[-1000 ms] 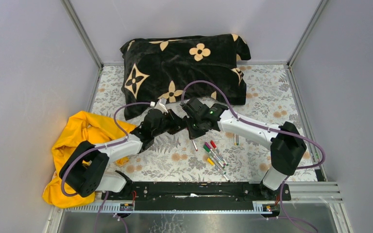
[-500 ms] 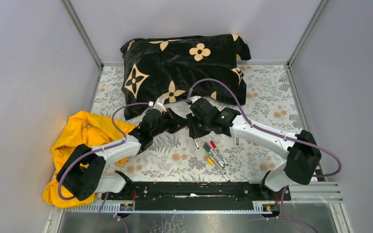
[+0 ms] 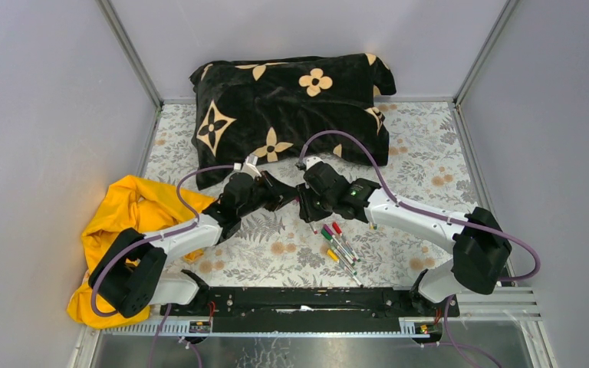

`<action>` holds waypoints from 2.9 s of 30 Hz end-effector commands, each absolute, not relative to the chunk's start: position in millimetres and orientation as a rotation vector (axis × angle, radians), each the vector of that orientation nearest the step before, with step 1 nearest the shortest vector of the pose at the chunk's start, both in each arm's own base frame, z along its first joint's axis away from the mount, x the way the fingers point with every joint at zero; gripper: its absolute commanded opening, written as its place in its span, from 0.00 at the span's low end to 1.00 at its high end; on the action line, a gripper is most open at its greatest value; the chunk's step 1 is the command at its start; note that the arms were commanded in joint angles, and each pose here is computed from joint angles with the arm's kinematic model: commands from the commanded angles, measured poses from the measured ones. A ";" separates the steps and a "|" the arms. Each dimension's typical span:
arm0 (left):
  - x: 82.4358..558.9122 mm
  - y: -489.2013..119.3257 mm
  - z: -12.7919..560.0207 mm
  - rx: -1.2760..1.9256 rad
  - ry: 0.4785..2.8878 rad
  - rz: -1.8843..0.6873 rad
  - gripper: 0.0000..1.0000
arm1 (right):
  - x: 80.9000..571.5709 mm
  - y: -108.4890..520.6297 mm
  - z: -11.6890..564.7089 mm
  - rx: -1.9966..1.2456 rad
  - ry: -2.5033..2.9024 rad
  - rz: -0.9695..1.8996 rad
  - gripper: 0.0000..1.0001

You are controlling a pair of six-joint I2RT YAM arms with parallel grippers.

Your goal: Open the pen caps

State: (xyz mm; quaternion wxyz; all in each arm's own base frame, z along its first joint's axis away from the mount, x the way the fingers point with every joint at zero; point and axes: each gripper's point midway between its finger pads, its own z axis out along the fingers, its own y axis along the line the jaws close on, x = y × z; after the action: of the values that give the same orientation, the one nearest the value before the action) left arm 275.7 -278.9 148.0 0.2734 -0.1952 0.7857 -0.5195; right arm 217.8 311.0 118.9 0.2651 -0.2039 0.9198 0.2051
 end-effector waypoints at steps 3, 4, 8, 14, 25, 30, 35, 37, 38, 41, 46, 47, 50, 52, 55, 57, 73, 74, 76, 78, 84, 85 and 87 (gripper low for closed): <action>272.6 -285.4 165.7 -0.484 2.060 -1.476 0.00 | 228.9 324.1 144.8 -0.532 2.374 0.611 0.37; 272.3 -285.3 165.1 -0.483 2.061 -1.475 0.00 | 229.8 325.0 145.7 -0.533 2.371 0.611 0.36; 272.5 -284.7 163.1 -0.481 2.065 -1.465 0.00 | 233.0 326.4 144.1 -0.538 2.375 0.593 0.27; 275.3 -283.5 160.9 -0.475 2.067 -1.439 0.00 | 232.8 324.3 141.3 -0.540 2.384 0.577 0.01; 303.9 -258.4 145.9 -0.542 2.043 -1.352 0.00 | 227.0 317.5 132.4 -0.539 2.410 0.564 0.00; 325.4 -231.2 139.7 -0.636 2.010 -1.343 0.00 | 217.2 311.3 120.8 -0.503 2.432 0.595 0.00; 338.5 -222.9 137.7 -0.659 1.997 -1.350 0.00 | 209.1 301.3 112.5 -0.481 2.429 0.609 0.00; 340.6 -222.1 135.9 -0.669 1.998 -1.355 0.00 | 208.1 298.0 112.8 -0.476 2.423 0.606 0.00; 341.3 -222.4 135.7 -0.670 1.998 -1.357 0.00 | 208.1 296.6 113.7 -0.472 2.418 0.604 0.00; 341.8 -224.5 134.4 -0.652 2.014 -1.358 0.00 | 208.6 292.4 119.1 -0.468 2.403 0.592 0.00; 343.2 -203.2 113.2 -0.623 2.140 -1.084 0.00 | 219.3 271.7 133.5 -0.412 2.371 0.465 0.00; 341.9 -195.6 108.3 -0.636 2.162 -1.017 0.00 | 223.0 264.1 134.8 -0.391 2.365 0.416 0.00; 336.2 -170.9 91.7 -0.693 2.210 -0.821 0.02 | 233.1 239.0 134.1 -0.333 2.375 0.260 0.00; 332.2 -157.6 81.3 -0.722 2.238 -0.716 0.04 | 238.9 224.5 131.4 -0.298 2.389 0.189 0.00; 325.4 -142.5 64.6 -0.769 2.277 -0.597 0.06 | 245.9 205.2 125.6 -0.252 2.408 0.117 0.00; 320.4 -136.0 54.1 -0.785 2.303 -0.543 0.07 | 248.8 194.2 122.2 -0.230 2.420 0.082 0.00; 311.6 -121.2 12.3 -0.843 2.373 -0.397 0.17 | 269.3 152.5 82.5 -0.154 2.523 -0.125 0.00; 311.6 -120.7 11.4 -0.844 2.375 -0.393 0.17 | 270.6 151.4 80.7 -0.150 2.525 -0.136 0.00; 312.3 -121.3 11.1 -0.844 2.374 -0.395 0.18 | 272.3 149.1 76.3 -0.145 2.535 -0.157 0.00; 313.3 -121.1 11.7 -0.846 2.372 -0.393 0.20 | 274.6 146.7 72.0 -0.135 2.543 -0.180 0.00; 312.7 -119.1 13.4 -0.854 2.364 -0.385 0.30 | 277.5 139.8 57.1 -0.122 2.575 -0.243 0.00; 312.5 -118.7 13.5 -0.857 2.362 -0.383 0.31 | 278.0 138.9 54.8 -0.122 2.579 -0.251 0.00; 312.5 -118.4 14.3 -0.859 2.359 -0.384 0.32 | 279.6 137.4 51.3 -0.116 2.586 -0.263 0.01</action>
State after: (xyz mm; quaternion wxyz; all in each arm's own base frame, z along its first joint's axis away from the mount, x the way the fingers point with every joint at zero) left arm 312.6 -128.9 17.8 0.2869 -0.3169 0.8884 -0.1673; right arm 264.1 141.7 46.4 0.2470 -0.0578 0.9640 -0.0798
